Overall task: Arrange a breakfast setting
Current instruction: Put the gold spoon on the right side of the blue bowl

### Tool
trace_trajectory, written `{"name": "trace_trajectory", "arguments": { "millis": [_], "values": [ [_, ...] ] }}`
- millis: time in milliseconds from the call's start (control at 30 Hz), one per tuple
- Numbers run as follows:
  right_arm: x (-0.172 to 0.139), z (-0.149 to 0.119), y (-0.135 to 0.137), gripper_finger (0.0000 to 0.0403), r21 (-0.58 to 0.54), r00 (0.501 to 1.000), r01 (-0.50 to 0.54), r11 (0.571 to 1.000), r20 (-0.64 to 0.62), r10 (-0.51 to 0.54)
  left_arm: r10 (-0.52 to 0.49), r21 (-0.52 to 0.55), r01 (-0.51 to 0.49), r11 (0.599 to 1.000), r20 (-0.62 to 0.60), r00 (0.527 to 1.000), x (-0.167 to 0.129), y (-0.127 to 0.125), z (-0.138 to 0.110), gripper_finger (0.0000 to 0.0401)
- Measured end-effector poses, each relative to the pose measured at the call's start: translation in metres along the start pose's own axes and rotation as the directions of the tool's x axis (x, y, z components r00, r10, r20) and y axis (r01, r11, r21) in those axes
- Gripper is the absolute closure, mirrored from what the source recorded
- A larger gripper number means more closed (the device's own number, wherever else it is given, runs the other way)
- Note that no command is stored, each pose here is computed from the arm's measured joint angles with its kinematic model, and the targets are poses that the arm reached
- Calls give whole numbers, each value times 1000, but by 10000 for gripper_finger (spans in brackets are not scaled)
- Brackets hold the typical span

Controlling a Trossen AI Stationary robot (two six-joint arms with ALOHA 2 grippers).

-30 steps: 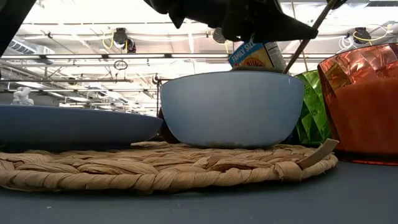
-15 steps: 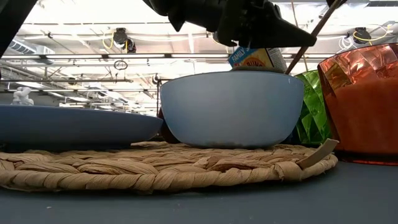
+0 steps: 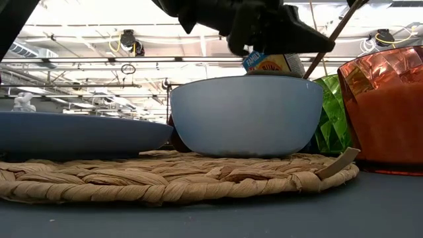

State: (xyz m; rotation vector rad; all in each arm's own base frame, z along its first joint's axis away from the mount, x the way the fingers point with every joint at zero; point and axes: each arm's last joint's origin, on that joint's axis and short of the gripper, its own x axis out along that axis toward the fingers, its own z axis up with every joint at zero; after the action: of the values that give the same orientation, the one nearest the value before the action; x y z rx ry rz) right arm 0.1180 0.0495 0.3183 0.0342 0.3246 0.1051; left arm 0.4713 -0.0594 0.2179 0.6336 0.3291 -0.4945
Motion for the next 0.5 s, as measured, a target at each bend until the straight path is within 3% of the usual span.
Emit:
{"name": "trace_trajectory", "arguments": {
  "millis": [200,500],
  "values": [
    [0,0,0,369,0,1000,0,1000,0,0,-35,155,41,987,-39,999,0,-5,-3,346],
    [0,0,0,369,0,1000,0,1000,0,0,-34,182,40,982,-38,999,0,-5,-3,344]
  ]
}}
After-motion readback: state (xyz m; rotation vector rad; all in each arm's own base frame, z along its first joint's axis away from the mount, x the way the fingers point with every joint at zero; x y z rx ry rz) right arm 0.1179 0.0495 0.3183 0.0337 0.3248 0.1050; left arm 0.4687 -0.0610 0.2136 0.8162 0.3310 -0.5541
